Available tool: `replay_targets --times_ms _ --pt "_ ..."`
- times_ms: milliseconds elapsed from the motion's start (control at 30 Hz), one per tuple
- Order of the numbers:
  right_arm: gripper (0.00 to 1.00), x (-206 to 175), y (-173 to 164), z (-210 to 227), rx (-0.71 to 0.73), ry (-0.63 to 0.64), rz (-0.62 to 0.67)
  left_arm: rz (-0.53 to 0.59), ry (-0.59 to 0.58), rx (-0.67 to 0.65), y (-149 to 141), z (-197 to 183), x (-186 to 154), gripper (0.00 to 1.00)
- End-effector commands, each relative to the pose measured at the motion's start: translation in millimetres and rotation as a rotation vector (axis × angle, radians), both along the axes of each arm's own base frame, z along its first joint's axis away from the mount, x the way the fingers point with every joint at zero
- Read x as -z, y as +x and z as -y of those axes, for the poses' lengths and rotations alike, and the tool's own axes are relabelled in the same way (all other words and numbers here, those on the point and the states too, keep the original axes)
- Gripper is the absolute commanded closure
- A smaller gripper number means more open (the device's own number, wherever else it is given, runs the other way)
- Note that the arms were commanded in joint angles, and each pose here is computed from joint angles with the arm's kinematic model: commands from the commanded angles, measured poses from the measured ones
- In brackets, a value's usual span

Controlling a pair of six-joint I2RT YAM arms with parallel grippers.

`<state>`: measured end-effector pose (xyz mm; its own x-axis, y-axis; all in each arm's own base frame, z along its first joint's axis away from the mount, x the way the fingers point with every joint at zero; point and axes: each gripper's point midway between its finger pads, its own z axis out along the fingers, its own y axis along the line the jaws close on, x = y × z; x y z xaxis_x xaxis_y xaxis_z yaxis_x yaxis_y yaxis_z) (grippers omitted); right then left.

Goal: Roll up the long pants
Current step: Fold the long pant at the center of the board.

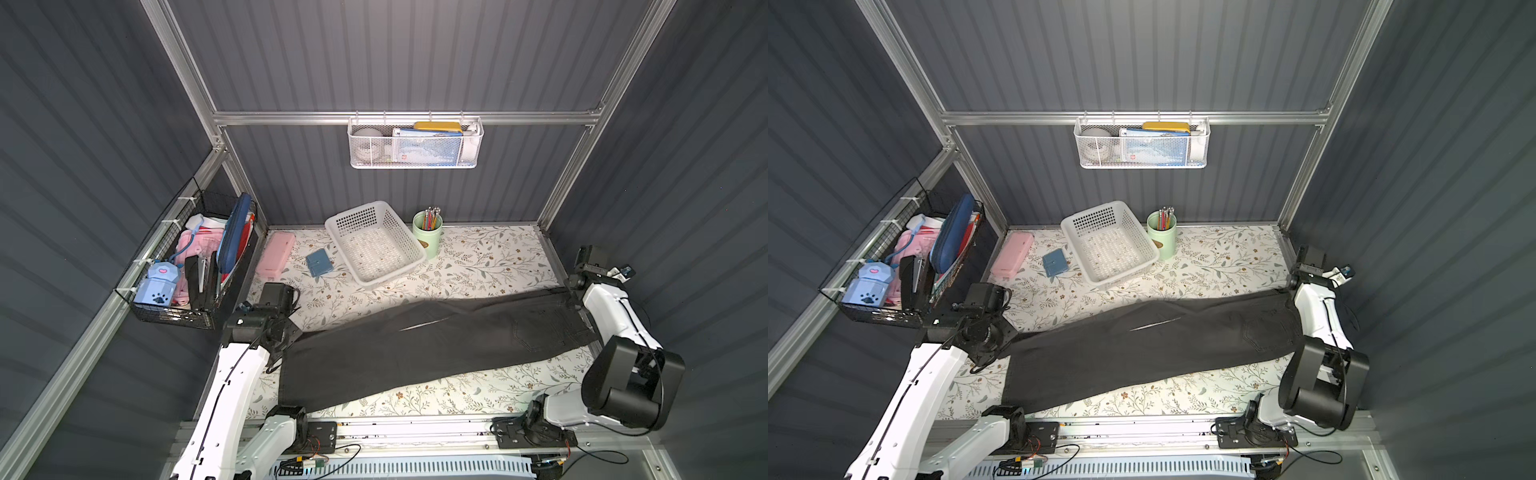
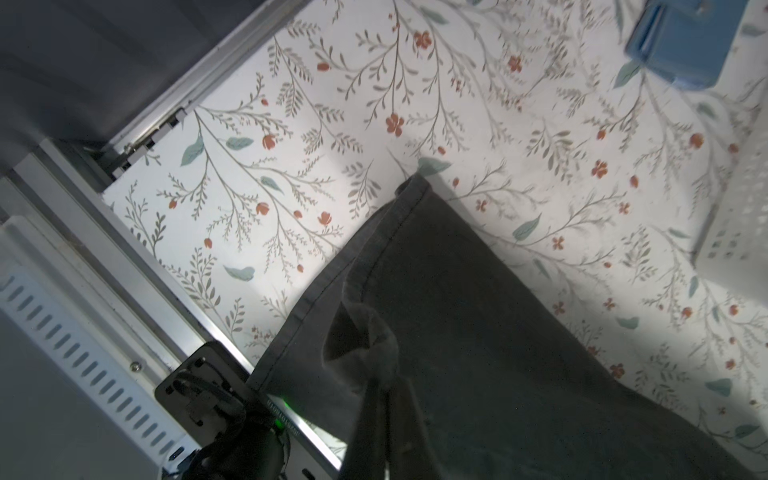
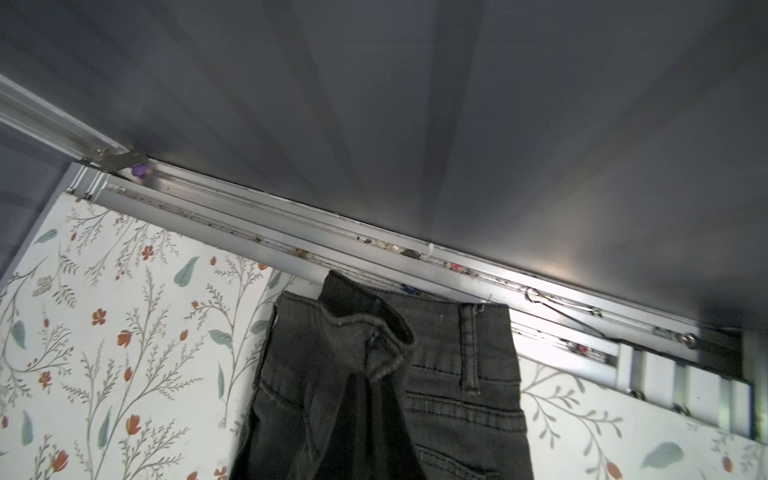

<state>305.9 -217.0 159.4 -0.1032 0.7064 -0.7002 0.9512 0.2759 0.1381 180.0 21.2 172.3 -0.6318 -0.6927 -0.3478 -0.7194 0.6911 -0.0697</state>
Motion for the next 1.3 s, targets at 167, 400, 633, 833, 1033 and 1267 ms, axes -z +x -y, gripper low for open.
replay_targets --times_ms 167,400,633,833,1033,1267 --pt "1.00 7.4 -89.3 25.3 0.367 -0.096 -0.109 -0.208 0.046 0.006 -46.9 -8.7 11.6 1.00" --pt "1.00 20.1 -103.2 27.5 0.410 -0.073 -0.140 -0.254 0.083 -0.017 -58.7 -15.9 15.3 1.00" --pt "1.00 3.4 -121.0 21.3 0.417 -0.083 -0.186 -0.303 0.022 0.005 -65.0 -5.2 31.0 1.00" --pt "0.83 6.4 -159.3 19.2 0.540 -0.157 -0.340 -0.364 0.027 0.053 -68.7 -4.6 42.7 1.00" --pt "0.54 -7.4 -177.5 18.1 0.625 -0.207 -0.425 -0.405 0.014 0.054 -68.6 -1.7 43.2 0.69" --pt "0.47 -5.8 -121.7 26.5 0.432 -0.179 -0.387 -0.245 0.056 0.091 -23.7 -4.9 14.8 0.58"
